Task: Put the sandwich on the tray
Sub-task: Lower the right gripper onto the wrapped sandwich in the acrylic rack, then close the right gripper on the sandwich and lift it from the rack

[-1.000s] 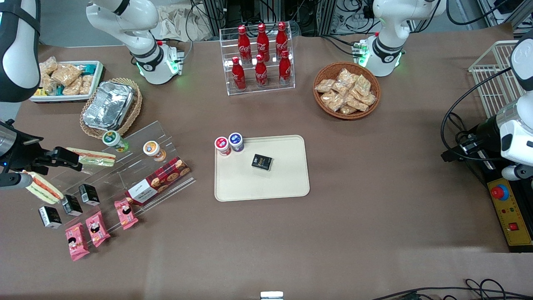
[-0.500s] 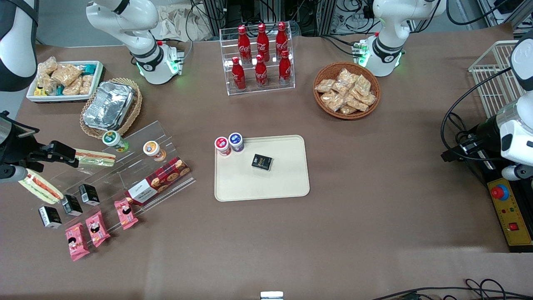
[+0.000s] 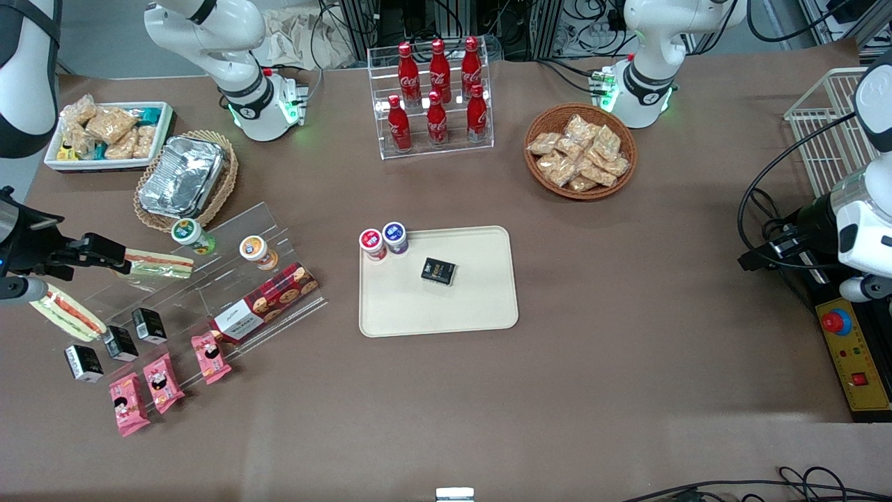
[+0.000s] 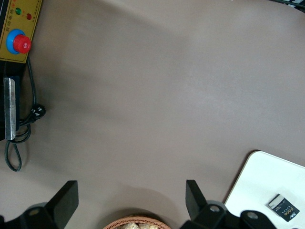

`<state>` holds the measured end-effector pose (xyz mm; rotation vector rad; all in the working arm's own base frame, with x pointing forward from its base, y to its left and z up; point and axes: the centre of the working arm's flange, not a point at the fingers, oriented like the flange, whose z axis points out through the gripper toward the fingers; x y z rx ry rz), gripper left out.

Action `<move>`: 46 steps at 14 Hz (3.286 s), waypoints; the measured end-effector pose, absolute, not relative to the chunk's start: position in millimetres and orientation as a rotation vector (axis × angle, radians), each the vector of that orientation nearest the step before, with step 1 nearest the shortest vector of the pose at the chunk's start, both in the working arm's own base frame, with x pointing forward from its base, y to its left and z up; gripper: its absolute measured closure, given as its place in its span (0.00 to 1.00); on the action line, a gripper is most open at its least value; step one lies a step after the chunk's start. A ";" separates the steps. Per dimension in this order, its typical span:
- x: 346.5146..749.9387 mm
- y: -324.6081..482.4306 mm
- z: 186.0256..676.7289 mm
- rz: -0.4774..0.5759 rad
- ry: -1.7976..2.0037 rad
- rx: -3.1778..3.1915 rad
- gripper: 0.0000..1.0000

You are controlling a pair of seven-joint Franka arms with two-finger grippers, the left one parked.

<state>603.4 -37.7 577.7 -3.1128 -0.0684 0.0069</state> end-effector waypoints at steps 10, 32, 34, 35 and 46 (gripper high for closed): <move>592.2 -142.3 559.4 0.055 -0.317 -3.146 0.00; 596.2 -284.1 409.7 0.087 -1.334 -2.822 0.00; 597.4 -286.3 401.4 0.091 -1.360 -2.805 0.00; 598.2 -286.5 397.3 0.094 -1.367 -2.799 0.00; 602.4 -292.0 383.4 0.082 -1.420 -2.778 0.33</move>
